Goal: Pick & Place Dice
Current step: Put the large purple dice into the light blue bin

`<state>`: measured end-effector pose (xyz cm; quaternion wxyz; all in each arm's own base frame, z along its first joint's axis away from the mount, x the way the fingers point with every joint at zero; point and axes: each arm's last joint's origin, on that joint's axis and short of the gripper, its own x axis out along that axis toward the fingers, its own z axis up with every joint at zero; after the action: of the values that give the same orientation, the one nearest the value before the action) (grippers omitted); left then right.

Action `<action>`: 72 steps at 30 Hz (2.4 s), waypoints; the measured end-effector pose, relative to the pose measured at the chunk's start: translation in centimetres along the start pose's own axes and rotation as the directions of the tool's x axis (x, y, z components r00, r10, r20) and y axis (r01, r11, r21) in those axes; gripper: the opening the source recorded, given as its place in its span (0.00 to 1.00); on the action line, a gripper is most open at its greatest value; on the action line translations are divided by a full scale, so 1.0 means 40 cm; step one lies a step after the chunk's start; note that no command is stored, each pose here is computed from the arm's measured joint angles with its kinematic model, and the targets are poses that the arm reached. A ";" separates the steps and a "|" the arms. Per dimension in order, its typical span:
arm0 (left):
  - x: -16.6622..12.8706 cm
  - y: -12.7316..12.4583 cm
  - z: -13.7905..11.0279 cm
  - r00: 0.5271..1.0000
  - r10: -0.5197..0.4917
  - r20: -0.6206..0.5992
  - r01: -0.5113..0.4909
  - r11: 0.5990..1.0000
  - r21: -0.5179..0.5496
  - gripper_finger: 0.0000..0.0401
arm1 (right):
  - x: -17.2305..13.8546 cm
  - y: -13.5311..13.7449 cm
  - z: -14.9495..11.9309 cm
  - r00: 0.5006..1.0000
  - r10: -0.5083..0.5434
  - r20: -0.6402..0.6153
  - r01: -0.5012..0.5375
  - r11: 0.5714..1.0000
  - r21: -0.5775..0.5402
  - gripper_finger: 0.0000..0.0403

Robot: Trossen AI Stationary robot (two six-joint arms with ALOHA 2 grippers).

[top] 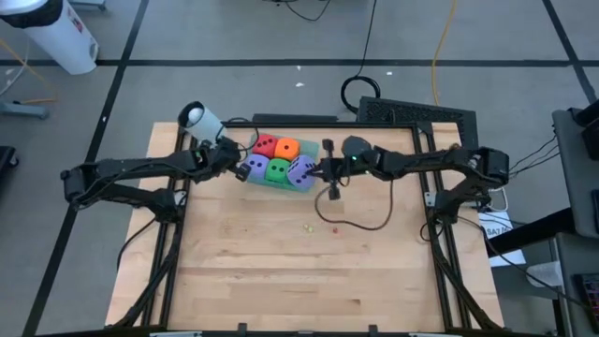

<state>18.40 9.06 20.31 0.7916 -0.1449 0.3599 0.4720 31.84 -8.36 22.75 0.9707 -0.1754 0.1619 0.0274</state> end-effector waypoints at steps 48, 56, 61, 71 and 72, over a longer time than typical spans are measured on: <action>0.022 -0.016 -0.016 0.989 -0.098 -0.113 0.114 0.983 0.142 0.03 | 0.020 -0.238 -0.048 0.972 -0.085 -0.220 0.114 0.986 0.121 0.00; 0.021 -0.001 -0.032 0.989 0.011 -0.151 0.003 0.996 0.094 0.03 | 0.058 -0.224 -0.087 0.980 0.030 -0.198 -0.017 0.998 0.063 0.00; 0.021 -0.005 -0.029 0.989 -0.019 -0.148 0.045 0.984 0.174 0.01 | 0.061 -0.223 -0.098 0.970 0.007 -0.242 0.021 0.994 0.111 0.00; 0.022 -0.005 -0.025 0.992 -0.006 -0.124 0.030 0.980 0.196 0.04 | 0.052 -0.226 -0.106 0.961 0.013 -0.276 0.033 0.986 0.161 0.00; 0.022 -0.003 -0.026 0.992 0.002 -0.129 0.022 0.983 0.182 0.02 | 0.045 -0.228 -0.098 0.963 0.004 -0.270 0.043 0.985 0.167 0.00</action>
<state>18.31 8.97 18.94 0.7790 -0.1035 0.4515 0.4227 33.37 -18.26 21.72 0.9513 -0.0951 0.2926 -0.0201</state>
